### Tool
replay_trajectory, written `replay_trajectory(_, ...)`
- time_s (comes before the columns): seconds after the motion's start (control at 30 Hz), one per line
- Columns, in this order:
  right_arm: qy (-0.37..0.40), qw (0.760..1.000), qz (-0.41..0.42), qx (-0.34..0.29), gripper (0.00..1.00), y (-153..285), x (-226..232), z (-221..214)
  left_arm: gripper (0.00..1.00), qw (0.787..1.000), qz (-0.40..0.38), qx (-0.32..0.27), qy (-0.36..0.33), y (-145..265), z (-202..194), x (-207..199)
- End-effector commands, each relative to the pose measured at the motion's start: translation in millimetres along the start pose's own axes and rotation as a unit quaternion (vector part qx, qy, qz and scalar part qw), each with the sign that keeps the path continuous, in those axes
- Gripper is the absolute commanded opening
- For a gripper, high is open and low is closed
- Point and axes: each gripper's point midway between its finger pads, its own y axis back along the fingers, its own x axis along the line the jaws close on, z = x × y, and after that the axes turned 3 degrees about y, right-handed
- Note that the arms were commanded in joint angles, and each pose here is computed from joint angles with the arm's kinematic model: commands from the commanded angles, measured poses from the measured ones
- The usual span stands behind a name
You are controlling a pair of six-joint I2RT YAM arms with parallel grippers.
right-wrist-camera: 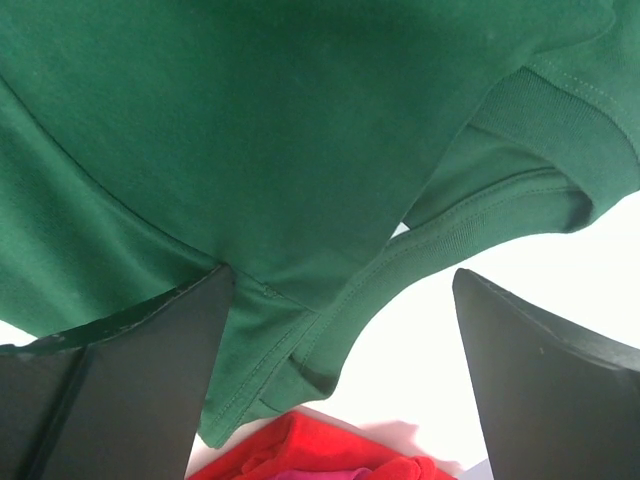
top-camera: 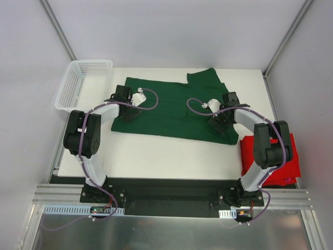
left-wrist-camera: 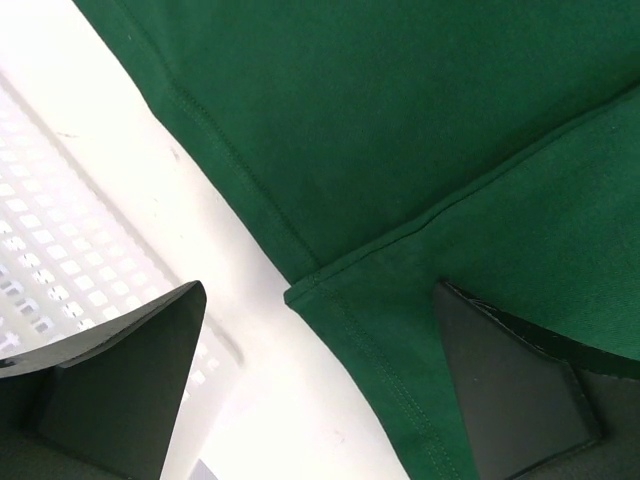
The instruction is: Fold and stack the t-shirts
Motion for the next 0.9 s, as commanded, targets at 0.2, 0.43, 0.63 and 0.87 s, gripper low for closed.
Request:
replay_trajectory(0.2, 0.030, 0.998, 0.025, 0.040, 0.96, 16.2, 19.3, -25.2, 0.99, 0.996, -0.062, 0.063, -0.020, 17.0, -50.5, -63.4)
replay_trajectory(0.43, 0.054, 0.995, 0.057, 0.056, 0.96, 21.8, 49.6, -44.3, 0.99, 0.995, -0.062, 0.068, -0.049, 30.7, -56.8, -79.8)
replay_trajectory(0.63, 0.056, 0.995, 0.070, 0.046, 0.96, 26.6, 65.0, -41.2, 0.99, 0.991, -0.069, 0.080, -0.085, 40.6, -66.1, -99.5)
replay_trajectory(0.87, 0.071, 0.994, 0.070, 0.040, 0.96, 30.2, 70.8, -29.5, 0.99, 0.986, -0.070, 0.106, -0.108, 55.4, -92.0, -112.6)
